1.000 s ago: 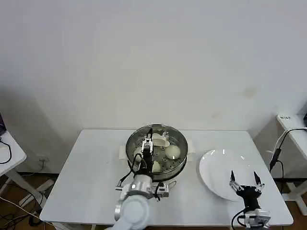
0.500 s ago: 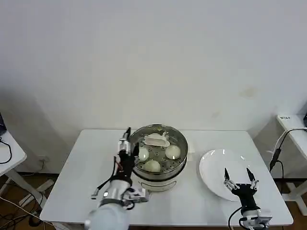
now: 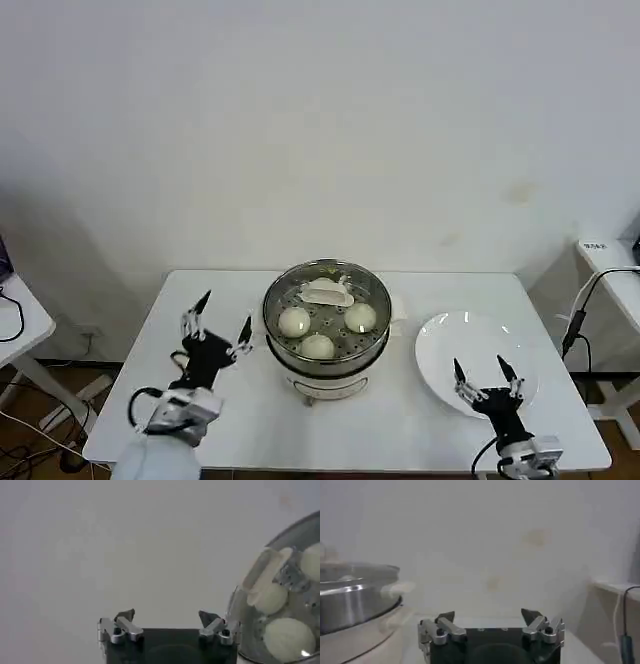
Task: Take steamed baozi put them in steamer then cover it.
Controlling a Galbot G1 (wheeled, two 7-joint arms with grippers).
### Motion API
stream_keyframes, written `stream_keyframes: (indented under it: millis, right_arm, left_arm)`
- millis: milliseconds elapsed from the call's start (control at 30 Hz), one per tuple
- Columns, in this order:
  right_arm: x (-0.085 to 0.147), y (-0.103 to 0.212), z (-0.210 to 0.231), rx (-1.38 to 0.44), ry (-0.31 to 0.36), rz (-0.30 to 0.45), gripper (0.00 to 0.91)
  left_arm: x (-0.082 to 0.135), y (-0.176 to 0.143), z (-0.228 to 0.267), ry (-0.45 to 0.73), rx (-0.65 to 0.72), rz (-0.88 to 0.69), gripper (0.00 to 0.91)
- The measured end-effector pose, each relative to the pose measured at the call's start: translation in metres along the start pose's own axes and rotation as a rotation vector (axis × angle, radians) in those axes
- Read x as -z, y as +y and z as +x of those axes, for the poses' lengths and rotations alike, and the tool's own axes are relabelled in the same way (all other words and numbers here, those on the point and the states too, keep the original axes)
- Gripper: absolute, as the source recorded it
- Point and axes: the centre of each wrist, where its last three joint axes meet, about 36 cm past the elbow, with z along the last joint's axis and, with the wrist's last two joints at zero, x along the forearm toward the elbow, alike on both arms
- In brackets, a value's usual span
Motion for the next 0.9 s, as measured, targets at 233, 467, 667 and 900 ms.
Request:
stream_keyframes:
  millis: [233,467,667,900]
  right_arm:
    - [-0.003,0.005,0.0,0.033,0.032,-0.023,0.907]
    - [-0.01,0.005,0.0,0.037,0.055,-0.025,0.907]
    - [-0.01,0.007,0.0,0.052,0.069,-0.016,0.907]
    - [-0.013,0.009,0.0,0.061,0.08,-0.012,0.907]
  left_arm:
    - [-0.048,-0.011,0.018,0.078,-0.04,0.174,0.907]
    - [-0.077,-0.015,0.029,0.137,-0.033,0.268,0.907]
    - [-0.087,-0.016,0.038,0.167,-0.019,0.333,0.907]
    - [-0.091,-0.021,0.046,0.184,-0.021,0.374,0.907]
